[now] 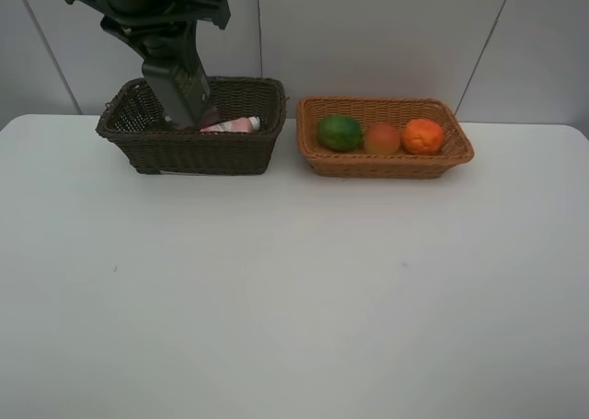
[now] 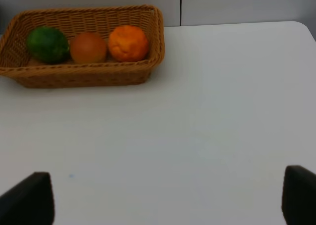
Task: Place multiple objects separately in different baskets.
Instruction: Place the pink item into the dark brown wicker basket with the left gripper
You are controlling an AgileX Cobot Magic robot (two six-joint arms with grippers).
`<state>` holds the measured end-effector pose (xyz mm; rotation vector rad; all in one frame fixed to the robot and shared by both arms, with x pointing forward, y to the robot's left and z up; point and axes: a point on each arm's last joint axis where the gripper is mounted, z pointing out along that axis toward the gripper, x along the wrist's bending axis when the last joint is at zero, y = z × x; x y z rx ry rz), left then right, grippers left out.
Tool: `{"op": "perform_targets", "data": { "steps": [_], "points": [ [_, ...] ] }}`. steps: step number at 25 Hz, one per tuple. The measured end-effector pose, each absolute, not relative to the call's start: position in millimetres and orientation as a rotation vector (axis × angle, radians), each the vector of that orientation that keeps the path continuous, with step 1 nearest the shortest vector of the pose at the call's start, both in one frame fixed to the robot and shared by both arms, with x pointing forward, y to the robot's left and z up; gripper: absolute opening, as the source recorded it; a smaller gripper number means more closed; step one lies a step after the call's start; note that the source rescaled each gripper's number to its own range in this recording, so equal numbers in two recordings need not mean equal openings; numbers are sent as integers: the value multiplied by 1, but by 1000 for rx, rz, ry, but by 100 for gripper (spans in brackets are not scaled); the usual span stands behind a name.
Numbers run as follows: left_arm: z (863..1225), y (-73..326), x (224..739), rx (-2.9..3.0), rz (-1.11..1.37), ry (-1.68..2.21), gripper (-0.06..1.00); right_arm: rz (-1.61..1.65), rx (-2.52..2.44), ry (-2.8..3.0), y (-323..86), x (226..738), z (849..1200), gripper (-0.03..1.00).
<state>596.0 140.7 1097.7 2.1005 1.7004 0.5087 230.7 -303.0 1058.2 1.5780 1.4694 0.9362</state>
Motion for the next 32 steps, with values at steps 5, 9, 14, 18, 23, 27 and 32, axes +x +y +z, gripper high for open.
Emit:
{"op": "perform_targets", "data": {
  "steps": [5, 9, 14, 18, 23, 27, 32],
  "points": [
    [1102, 166, 614, 1967, 571, 1733, 44, 936, 1578, 1469, -303, 231, 1058, 100],
    [1107, 179, 627, 1876, 646, 1688, 44, 936, 1578, 1469, -303, 231, 1058, 100],
    [1090, 191, 642, 1895, 695, 1717, 44, 936, 1578, 1469, -303, 231, 1058, 100],
    [1070, 207, 657, 1898, 711, 1773, 44, 936, 1578, 1469, -303, 231, 1058, 100],
    [1045, 223, 673, 1909, 719, 1827, 44, 936, 1578, 1469, -303, 231, 1058, 100],
    [1021, 225, 683, 1946, 714, 1840, 44, 936, 1578, 1469, -303, 231, 1058, 100],
    [1005, 222, 690, 1950, 707, 1822, 44, 936, 1578, 1469, -303, 231, 1058, 100]
  ]
}}
